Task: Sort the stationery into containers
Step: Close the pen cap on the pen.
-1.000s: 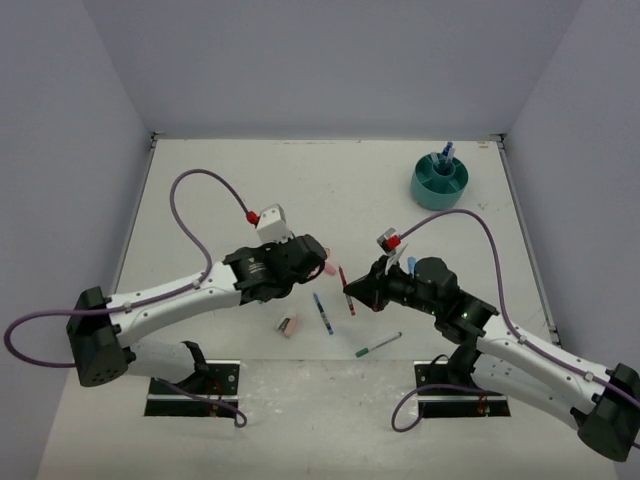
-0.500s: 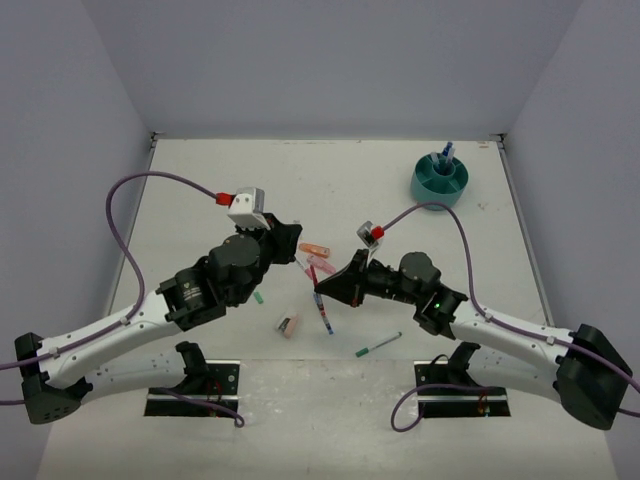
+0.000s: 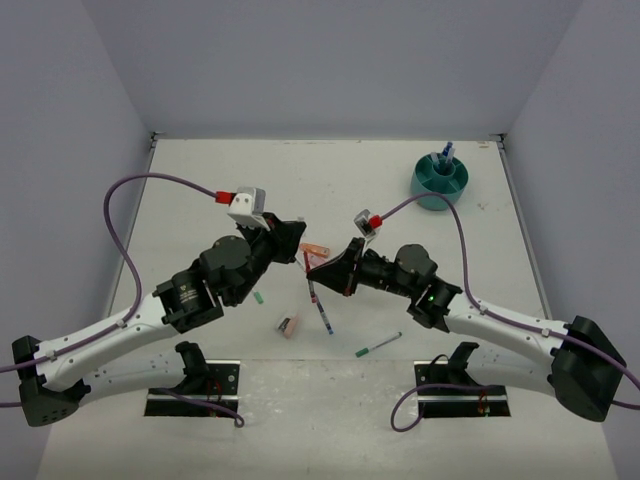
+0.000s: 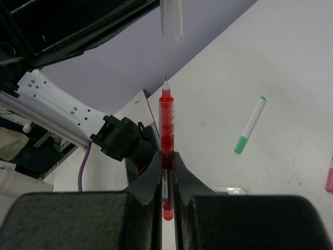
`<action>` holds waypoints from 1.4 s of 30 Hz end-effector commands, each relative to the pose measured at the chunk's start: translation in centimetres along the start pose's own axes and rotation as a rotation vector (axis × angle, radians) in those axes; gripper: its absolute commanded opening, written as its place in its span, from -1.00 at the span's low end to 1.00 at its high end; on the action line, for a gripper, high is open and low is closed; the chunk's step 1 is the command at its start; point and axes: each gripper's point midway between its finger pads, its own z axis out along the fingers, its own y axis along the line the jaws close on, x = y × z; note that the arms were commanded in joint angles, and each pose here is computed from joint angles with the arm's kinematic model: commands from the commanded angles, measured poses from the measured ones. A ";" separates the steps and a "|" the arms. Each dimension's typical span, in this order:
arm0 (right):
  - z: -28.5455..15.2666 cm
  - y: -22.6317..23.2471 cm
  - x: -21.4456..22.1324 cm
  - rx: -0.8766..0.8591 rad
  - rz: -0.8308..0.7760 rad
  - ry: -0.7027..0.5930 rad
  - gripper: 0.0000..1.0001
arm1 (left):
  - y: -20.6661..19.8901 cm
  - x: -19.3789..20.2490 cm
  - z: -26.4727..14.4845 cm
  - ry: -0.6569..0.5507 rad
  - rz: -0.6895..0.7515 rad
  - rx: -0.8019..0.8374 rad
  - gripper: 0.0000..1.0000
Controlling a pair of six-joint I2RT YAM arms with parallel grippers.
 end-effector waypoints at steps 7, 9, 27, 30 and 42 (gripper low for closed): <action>0.8 0.3 -3.3 0.043 -0.055 -0.086 -1.00 | -1.2 -0.7 -0.1 -0.027 -0.009 0.068 -1.00; 0.8 0.2 -3.4 0.048 -0.057 -0.085 -1.00 | -1.3 -0.6 -0.1 -0.027 -0.007 0.070 -1.00; 0.2 0.9 -3.9 0.040 -0.074 -0.093 -1.00 | -0.3 -0.5 0.3 -0.043 -0.005 0.017 -1.00; 0.0 0.6 -3.7 0.045 -0.069 -0.092 -1.00 | -0.2 -0.7 0.4 -0.050 -0.014 0.011 -1.00; -0.3 0.5 -5.0 0.064 -0.071 -0.128 -1.00 | -1.0 0.0 0.4 -0.021 -0.019 0.056 -1.00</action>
